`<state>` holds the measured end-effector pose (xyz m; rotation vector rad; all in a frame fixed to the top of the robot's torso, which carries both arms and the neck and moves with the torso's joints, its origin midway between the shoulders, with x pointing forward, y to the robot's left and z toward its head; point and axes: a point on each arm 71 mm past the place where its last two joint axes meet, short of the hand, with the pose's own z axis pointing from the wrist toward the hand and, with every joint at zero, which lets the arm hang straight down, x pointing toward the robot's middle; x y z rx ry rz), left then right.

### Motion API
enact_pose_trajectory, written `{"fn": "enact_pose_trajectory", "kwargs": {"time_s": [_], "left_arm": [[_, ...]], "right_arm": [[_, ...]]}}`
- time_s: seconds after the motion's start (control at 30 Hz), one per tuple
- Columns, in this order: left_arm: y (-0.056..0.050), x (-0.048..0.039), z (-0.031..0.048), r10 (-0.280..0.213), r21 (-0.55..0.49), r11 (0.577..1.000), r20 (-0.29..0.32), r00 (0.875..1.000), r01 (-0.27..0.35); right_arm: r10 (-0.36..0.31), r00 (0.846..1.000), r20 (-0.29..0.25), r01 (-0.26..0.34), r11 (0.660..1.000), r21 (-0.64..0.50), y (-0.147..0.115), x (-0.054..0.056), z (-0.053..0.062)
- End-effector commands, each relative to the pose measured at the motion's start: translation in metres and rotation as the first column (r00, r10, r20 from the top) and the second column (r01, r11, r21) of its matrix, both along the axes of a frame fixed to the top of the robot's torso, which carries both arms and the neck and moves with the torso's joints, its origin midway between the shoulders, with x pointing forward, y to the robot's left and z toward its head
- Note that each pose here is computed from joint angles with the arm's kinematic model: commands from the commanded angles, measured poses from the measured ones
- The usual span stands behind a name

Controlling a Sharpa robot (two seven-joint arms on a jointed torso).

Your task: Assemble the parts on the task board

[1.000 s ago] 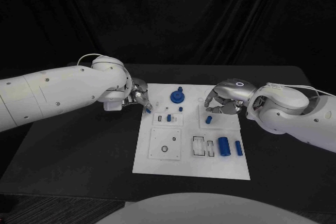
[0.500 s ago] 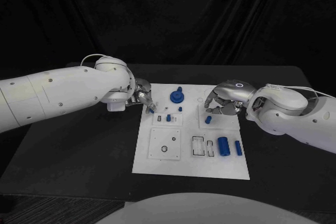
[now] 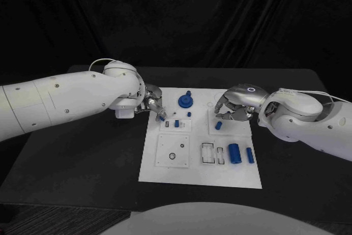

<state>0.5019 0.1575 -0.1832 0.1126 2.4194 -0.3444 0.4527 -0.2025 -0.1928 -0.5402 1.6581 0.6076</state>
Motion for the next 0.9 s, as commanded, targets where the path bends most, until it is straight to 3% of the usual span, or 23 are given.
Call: {"fn": "enact_pose_trajectory", "kwargs": {"time_s": [0.03,0.9], "left_arm": [[-0.004,-0.0031,-0.0017,-0.028,-0.006,1.000,-0.014,0.999,0.028],[-0.010,-0.0060,-0.0148,-0.029,-0.039,0.999,-0.018,0.999,0.029]], "right_arm": [[-0.017,1.000,0.007,0.017,1.000,0.005,-0.001,0.000,0.000],[-0.017,1.000,0.003,0.017,1.000,0.004,-0.002,0.000,0.000]]}}
